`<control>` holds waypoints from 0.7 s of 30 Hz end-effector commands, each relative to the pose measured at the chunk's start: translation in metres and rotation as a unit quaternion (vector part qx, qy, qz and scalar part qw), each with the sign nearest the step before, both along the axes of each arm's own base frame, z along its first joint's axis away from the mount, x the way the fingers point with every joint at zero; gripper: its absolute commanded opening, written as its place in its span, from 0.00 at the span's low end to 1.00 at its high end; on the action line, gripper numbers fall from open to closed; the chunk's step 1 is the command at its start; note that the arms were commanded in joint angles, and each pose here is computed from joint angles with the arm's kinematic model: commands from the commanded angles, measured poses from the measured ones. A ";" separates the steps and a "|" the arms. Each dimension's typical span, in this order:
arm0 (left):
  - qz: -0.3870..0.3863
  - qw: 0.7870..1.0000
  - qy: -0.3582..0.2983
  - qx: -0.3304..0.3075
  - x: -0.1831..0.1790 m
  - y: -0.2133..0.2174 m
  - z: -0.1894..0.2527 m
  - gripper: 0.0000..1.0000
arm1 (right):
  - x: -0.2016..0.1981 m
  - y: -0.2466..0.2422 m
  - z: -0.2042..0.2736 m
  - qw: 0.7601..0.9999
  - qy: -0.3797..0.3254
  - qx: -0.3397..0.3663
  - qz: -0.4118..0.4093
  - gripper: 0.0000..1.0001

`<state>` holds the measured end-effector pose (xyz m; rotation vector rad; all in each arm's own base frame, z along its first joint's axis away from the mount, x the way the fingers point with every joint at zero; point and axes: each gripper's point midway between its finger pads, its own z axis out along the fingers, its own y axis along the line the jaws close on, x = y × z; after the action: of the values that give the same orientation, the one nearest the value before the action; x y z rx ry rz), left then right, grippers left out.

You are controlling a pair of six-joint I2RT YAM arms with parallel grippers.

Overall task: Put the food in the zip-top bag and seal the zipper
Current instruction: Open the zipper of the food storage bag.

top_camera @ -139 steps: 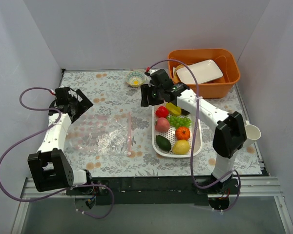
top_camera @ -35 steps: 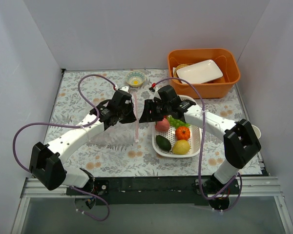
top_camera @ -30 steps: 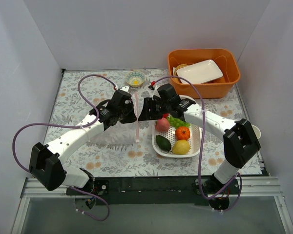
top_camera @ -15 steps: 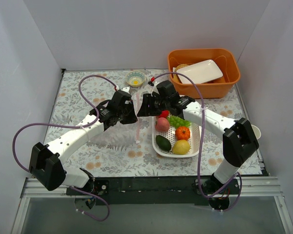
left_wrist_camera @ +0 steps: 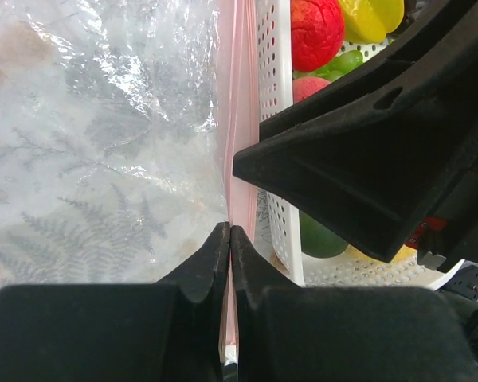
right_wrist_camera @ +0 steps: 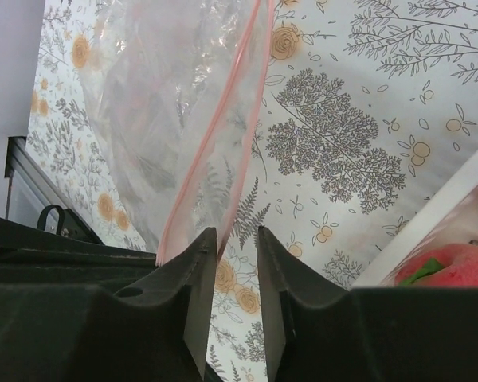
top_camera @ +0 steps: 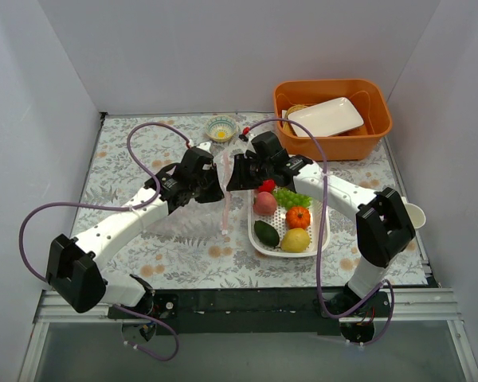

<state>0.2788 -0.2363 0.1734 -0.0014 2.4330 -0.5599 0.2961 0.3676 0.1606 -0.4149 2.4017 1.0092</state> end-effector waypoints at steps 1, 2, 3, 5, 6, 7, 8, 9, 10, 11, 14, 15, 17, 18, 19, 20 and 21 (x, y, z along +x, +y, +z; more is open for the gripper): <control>-0.007 1.000 -0.016 -0.011 -0.007 0.003 0.016 0.00 | 0.009 0.005 0.019 0.999 -0.028 0.018 0.004 0.32; -0.008 1.000 -0.016 -0.010 -0.007 0.003 0.016 0.00 | 0.010 0.006 0.019 0.999 -0.027 0.019 0.005 0.32; -0.009 1.000 -0.017 -0.010 -0.008 0.003 0.017 0.00 | 0.009 0.006 0.018 0.999 -0.025 0.019 0.008 0.30; -0.004 1.000 -0.019 -0.008 -0.008 0.005 0.019 0.00 | 0.010 0.006 0.016 1.000 -0.024 0.015 0.008 0.10; -0.001 1.000 -0.023 -0.006 -0.007 0.007 0.021 0.00 | 0.012 0.006 0.014 1.000 -0.024 0.010 0.004 0.05; 0.003 1.000 -0.027 -0.002 -0.006 0.010 0.024 0.00 | 0.012 0.003 0.009 1.000 -0.019 0.000 0.000 0.01; 0.008 1.000 -0.025 0.008 -0.007 0.014 0.023 0.00 | 0.014 0.001 0.005 1.000 -0.019 -0.007 -0.006 0.01; 0.013 0.999 -0.028 0.014 -0.006 0.017 0.025 0.00 | 0.015 -0.002 0.002 1.000 -0.019 -0.013 -0.013 0.01; 0.025 0.999 -0.035 0.024 -0.003 0.023 0.028 0.00 | 0.015 -0.004 -0.004 1.000 -0.014 -0.018 -0.015 0.01; 0.028 0.999 -0.034 0.031 -0.004 0.027 0.028 0.00 | 0.015 -0.005 -0.007 1.000 -0.011 -0.021 -0.017 0.01; 0.052 0.996 -0.041 0.054 -0.001 0.039 0.033 0.00 | 0.014 -0.010 -0.023 0.999 0.008 -0.042 -0.030 0.01; 0.060 0.995 -0.043 0.063 0.000 0.043 0.033 0.00 | 0.015 -0.013 -0.029 0.998 0.012 -0.052 -0.038 0.01; 0.091 0.991 -0.048 0.086 0.004 0.057 0.036 0.00 | 0.013 -0.017 -0.040 0.997 0.023 -0.065 -0.043 0.01; 0.101 0.989 -0.049 0.091 0.005 0.062 0.038 0.00 | 0.012 -0.018 -0.044 0.996 0.028 -0.068 -0.048 0.01; 0.113 0.987 -0.051 0.098 0.006 0.068 0.039 0.00 | 0.011 -0.020 -0.048 0.996 0.034 -0.072 -0.050 0.01; 0.128 0.984 -0.053 0.108 0.007 0.075 0.041 0.00 | 0.010 -0.020 -0.048 0.996 0.034 -0.071 -0.050 0.01; 0.138 0.982 -0.056 0.112 0.008 0.079 0.042 0.00 | 0.009 -0.021 -0.051 0.995 0.038 -0.075 -0.054 0.01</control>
<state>0.2819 -0.1906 0.1879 -0.0967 2.4110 -0.2929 0.3041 0.3541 0.1190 -0.3492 2.5154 0.8674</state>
